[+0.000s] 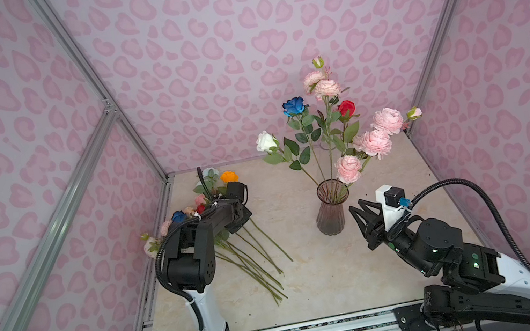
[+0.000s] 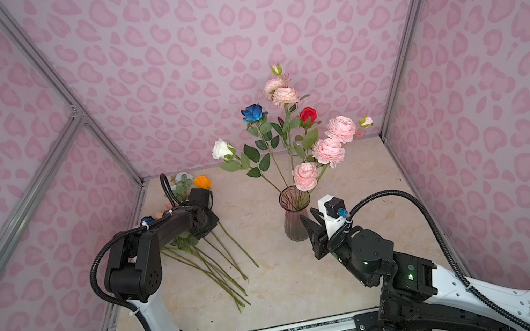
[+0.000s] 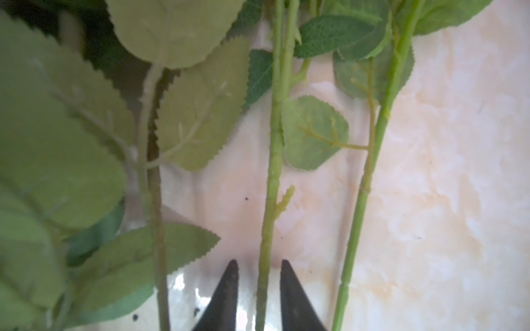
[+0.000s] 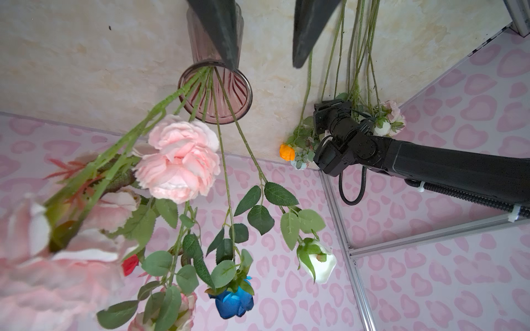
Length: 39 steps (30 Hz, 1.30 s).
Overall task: Arrange the flowers into the vase
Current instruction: 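Grasp the light-blue carnation stem with the left gripper and lift it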
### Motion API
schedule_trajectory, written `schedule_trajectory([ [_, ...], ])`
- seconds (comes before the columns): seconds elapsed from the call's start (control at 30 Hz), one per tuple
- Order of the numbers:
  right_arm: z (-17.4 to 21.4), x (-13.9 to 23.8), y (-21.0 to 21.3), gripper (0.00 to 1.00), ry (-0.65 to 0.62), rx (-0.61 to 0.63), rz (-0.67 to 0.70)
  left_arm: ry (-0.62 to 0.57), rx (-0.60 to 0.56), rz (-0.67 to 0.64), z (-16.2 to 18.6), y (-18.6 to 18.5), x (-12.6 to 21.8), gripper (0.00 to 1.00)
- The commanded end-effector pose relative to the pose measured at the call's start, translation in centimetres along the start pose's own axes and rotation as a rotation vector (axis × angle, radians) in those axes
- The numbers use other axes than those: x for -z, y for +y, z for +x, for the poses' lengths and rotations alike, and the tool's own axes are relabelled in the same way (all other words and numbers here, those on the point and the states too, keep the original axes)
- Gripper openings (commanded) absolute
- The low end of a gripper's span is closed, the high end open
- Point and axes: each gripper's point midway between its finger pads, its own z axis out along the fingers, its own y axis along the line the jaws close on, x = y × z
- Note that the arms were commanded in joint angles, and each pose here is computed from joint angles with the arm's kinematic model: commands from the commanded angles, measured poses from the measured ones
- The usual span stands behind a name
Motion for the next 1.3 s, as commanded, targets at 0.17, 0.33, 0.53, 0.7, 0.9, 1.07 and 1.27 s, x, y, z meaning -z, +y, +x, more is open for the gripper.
schedule_trajectory([
  [0.17,-0.4,-0.1,-0.4,0.33,-0.017,-0.011,0.022,-0.110,-0.106,0.046,-2.5,-2.4,4.1,0.04],
  [0.33,-0.5,-0.4,-0.1,0.34,-0.016,-0.015,0.021,-0.254,-0.136,0.149,-5.4,-4.7,10.6,0.03],
  [0.53,-0.9,-0.7,0.5,0.33,-0.015,-0.021,0.002,-0.389,-0.151,0.269,-7.5,-6.5,18.3,0.03],
  [0.7,-1.5,-0.9,1.0,0.34,-0.012,-0.021,-0.013,-0.553,-0.187,0.448,-7.9,-6.7,26.4,0.03],
  [0.9,-2.5,-1.4,2.2,0.36,-0.008,-0.010,-0.056,-0.791,-0.273,0.864,-6.4,-6.7,38.8,0.03],
  [1.07,-3.6,-2.5,4.5,0.40,0.007,0.000,-0.118,-0.855,-0.492,1.214,-1.9,-7.0,46.1,0.03],
  [1.27,-4.1,-4.5,9.2,0.46,0.063,0.014,-0.262,-0.825,-0.652,1.436,3.0,-7.3,49.2,0.03],
])
